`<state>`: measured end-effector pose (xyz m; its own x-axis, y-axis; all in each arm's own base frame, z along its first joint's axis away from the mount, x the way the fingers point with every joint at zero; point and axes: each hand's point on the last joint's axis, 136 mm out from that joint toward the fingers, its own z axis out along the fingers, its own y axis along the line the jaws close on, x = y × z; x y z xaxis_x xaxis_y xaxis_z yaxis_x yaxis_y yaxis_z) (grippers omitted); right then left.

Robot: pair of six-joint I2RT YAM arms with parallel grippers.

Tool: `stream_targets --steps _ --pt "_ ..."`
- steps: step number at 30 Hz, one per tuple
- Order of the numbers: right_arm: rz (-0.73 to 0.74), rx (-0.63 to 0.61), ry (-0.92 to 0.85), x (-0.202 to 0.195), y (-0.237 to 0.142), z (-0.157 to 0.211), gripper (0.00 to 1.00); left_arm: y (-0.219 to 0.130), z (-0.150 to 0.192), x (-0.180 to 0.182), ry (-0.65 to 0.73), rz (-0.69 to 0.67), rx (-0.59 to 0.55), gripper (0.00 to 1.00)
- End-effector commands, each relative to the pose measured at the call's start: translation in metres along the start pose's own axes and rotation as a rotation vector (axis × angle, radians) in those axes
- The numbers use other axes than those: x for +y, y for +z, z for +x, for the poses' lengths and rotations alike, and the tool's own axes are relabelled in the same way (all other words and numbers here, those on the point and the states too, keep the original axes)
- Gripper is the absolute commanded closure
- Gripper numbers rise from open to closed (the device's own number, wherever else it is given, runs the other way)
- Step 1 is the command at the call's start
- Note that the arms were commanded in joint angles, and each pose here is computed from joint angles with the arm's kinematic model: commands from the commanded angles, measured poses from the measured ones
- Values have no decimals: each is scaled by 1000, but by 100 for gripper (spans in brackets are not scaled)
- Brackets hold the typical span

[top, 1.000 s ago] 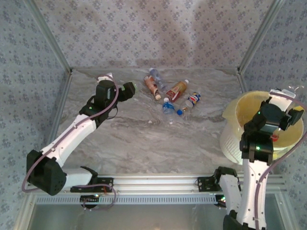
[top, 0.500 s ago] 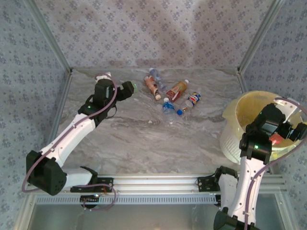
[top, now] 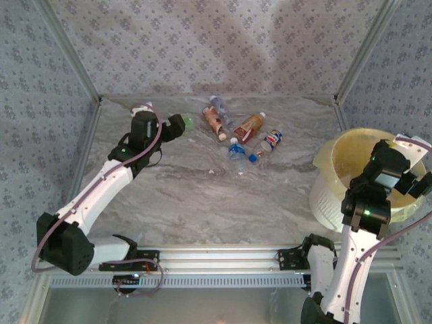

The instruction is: Put the plastic bottles in the bin

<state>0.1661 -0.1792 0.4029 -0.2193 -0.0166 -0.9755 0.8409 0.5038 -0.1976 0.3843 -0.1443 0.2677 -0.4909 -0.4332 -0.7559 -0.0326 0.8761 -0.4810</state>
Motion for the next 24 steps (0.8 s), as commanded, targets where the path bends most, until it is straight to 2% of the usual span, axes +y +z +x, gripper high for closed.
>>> stream_targets --steps 1,5,7,12,18,21,24 --pt "-248 11 66 37 -12 -6 0 -2 1 12 -28 -46 -1 2" --pt "-626 54 130 99 -40 -14 0 2 4 23 -72 -100 -4 2" --pt "-839 50 186 128 -68 -33 0 4 5 26 -98 -119 -3 2" --pt "-1127 84 215 181 -114 -43 0 4 6 32 -132 -155 2 2" --pt "-1244 141 -9 242 -155 -17 0 1 5 37 -106 -173 -4 2" --pt "-1197 202 -157 268 -165 15 0 -1 5 38 -77 -169 -4 2" --pt "-1134 279 -222 292 -175 46 0 -3 6 39 -49 -161 -7 2"
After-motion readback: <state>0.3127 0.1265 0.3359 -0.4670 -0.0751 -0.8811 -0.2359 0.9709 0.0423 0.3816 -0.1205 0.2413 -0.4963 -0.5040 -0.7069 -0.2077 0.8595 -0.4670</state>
